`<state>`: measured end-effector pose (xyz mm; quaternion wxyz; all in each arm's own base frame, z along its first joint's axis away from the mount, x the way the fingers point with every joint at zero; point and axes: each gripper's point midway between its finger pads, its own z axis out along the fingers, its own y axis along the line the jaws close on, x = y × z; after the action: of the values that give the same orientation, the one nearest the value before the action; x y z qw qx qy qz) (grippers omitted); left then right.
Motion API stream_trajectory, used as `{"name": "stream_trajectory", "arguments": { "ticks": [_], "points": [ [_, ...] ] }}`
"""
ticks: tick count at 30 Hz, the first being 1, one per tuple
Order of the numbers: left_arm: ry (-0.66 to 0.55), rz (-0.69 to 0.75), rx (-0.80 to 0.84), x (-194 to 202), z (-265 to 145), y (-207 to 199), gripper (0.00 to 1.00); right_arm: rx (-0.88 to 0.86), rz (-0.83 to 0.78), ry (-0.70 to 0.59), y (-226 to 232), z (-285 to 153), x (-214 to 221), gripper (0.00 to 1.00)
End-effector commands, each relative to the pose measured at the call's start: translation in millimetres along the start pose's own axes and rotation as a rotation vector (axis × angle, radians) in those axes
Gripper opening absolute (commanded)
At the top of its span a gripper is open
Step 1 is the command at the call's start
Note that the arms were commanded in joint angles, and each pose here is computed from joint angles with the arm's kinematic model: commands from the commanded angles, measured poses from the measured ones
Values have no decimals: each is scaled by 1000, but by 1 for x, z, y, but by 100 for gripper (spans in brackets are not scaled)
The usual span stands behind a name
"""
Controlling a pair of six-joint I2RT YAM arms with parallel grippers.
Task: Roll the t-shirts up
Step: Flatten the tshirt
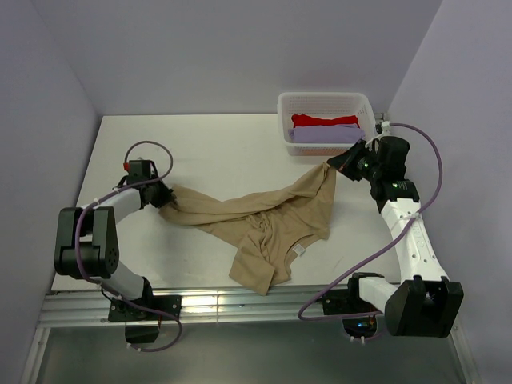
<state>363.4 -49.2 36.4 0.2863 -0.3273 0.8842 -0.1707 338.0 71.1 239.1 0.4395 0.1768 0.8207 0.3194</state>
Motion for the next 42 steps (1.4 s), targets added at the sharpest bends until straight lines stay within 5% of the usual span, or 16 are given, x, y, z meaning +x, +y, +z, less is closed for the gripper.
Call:
{"name": "stream_trajectory", "arguments": {
  "ticks": [1, 9, 14, 30, 38, 42],
  "points": [
    [-40, 7, 49, -14, -13, -16, 0, -50, -30, -23, 13, 0, -7, 0],
    [-135, 7, 125, -51, -83, -60, 0, -47, -25, -49, 22, -4, -22, 0],
    [-196, -55, 181, -82, -119, -55, 0, -35, -31, -85, 29, -11, -33, 0],
    [-230, -84, 264, -97, -165, -58, 0, -119, -37, -29, 46, -9, -28, 0],
    [-431, -72, 322, -139, -259, -93, 0, -338, -99, -134, 136, -47, -74, 0],
    [-644, -68, 356, -164, -349, -113, 0, -458, -147, -256, 188, -94, -106, 0]
  ]
}}
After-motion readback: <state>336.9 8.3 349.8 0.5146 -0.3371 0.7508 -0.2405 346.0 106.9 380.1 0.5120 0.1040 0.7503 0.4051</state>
